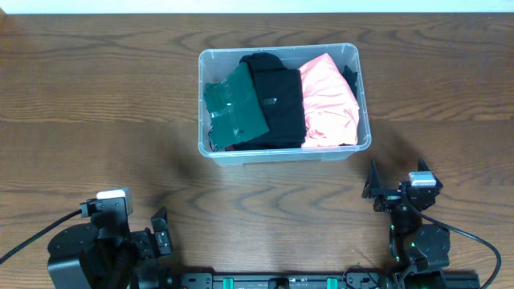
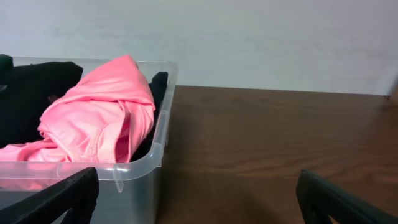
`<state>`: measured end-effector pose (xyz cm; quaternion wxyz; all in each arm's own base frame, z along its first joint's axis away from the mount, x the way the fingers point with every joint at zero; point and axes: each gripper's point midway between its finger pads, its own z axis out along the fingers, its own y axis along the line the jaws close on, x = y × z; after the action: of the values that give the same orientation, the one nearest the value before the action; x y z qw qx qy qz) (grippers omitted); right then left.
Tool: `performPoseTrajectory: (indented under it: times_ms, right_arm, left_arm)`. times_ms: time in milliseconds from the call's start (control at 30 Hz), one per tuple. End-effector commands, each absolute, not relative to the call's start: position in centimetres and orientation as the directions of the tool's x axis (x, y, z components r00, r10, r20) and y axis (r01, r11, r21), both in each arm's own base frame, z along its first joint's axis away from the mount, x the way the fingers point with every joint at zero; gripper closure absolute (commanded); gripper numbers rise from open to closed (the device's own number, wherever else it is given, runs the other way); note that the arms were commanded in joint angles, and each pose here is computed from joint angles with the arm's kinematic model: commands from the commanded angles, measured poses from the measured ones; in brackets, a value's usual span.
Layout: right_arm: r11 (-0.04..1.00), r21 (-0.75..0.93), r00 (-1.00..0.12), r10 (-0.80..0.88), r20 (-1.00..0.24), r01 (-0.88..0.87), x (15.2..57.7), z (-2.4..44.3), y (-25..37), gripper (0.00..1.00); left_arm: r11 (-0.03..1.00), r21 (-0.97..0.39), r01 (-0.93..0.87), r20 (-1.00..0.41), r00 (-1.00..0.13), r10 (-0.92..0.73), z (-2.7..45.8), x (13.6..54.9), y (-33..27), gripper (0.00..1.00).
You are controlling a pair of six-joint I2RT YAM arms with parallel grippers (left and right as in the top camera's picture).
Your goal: Pack container
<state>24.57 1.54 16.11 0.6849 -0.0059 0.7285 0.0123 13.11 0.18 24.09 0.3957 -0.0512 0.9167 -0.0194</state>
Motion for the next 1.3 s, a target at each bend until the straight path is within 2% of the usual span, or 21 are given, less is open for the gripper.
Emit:
performPoseTrajectory:
  times_ms: [0, 267, 600, 767, 1000, 1100, 1267]
  right_arm:
    - [1.0, 0.0, -0.06, -0.002, -0.998, -0.031, 24.6, 16.0, 1.6, 0.01]
    - [1.0, 0.0, -0.06, -0.002, -0.998, -0.031, 24.6, 16.0, 1.6, 0.01]
    - [1.0, 0.0, -0.06, -0.002, -0.998, -0.031, 24.6, 16.0, 1.6, 0.01]
    - [1.0, 0.0, -0.06, -0.002, -0.998, -0.031, 24.6, 16.0, 1.6, 0.01]
    - [1.0, 0.0, -0.06, -0.002, -0.998, -0.031, 24.6, 16.0, 1.6, 0.01]
    - [1.0, 0.0, -0.06, -0.002, -0.998, -0.031, 24.6, 16.0, 1.6, 0.01]
    - [1.0, 0.0, -0.06, -0.002, -0.998, -0.031, 24.6, 16.0, 1.6, 0.01]
  left_arm:
    - [0.996, -0.076, -0.055, -0.724, -0.684, -0.093, 24.0, 13.1, -0.1, 0.02]
    - [0.996, -0.072, -0.051, -0.749, -0.657, -0.088, 23.1, 13.9, 0.0, 0.02]
    - [0.999, -0.046, 0.024, -0.892, -0.452, -0.031, 17.1, 18.9, -0.4, 0.02]
    - [0.999, -0.028, 0.031, -0.954, -0.298, -0.017, 16.8, 20.9, -0.3, 0.02]
    - [0.998, -0.01, 0.054, -0.988, -0.157, -0.002, 16.0, 23.6, -0.5, 0.02]
    - [0.996, -0.012, 0.084, -0.988, -0.155, 0.001, 13.9, 24.3, -1.2, 0.02]
    - [0.993, -0.008, 0.12, -0.991, -0.132, 0.008, 14.2, 24.3, -2.1, 0.02]
